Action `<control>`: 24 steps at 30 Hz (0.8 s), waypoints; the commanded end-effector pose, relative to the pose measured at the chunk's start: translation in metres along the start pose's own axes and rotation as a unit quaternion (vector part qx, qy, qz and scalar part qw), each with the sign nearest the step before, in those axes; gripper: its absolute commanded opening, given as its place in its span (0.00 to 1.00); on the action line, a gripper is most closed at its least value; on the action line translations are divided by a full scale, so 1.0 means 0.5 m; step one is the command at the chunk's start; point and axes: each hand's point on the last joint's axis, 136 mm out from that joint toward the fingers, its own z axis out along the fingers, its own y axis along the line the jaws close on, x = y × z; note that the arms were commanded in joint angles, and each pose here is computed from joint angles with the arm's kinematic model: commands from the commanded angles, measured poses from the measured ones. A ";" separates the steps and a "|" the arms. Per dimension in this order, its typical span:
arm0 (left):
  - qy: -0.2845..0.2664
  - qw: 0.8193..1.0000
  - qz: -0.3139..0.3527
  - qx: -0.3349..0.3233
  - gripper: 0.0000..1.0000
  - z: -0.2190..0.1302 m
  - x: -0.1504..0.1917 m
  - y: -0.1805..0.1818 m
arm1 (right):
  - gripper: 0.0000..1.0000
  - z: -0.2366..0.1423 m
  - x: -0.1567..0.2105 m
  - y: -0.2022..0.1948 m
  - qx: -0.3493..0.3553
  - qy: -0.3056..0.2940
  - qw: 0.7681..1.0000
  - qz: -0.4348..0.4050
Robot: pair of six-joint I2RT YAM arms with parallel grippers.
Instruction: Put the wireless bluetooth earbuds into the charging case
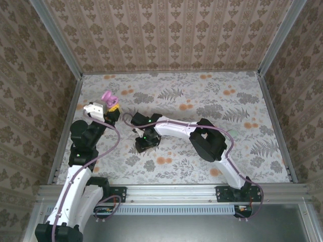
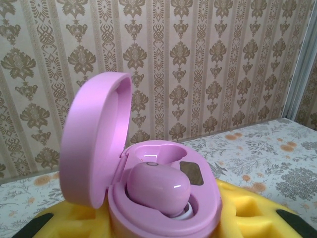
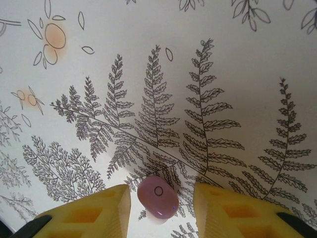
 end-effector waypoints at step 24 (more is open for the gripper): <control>0.003 0.999 -0.002 0.041 0.27 0.014 -0.004 -0.032 | 0.25 -0.122 0.048 -0.138 0.095 -0.074 0.988 0.093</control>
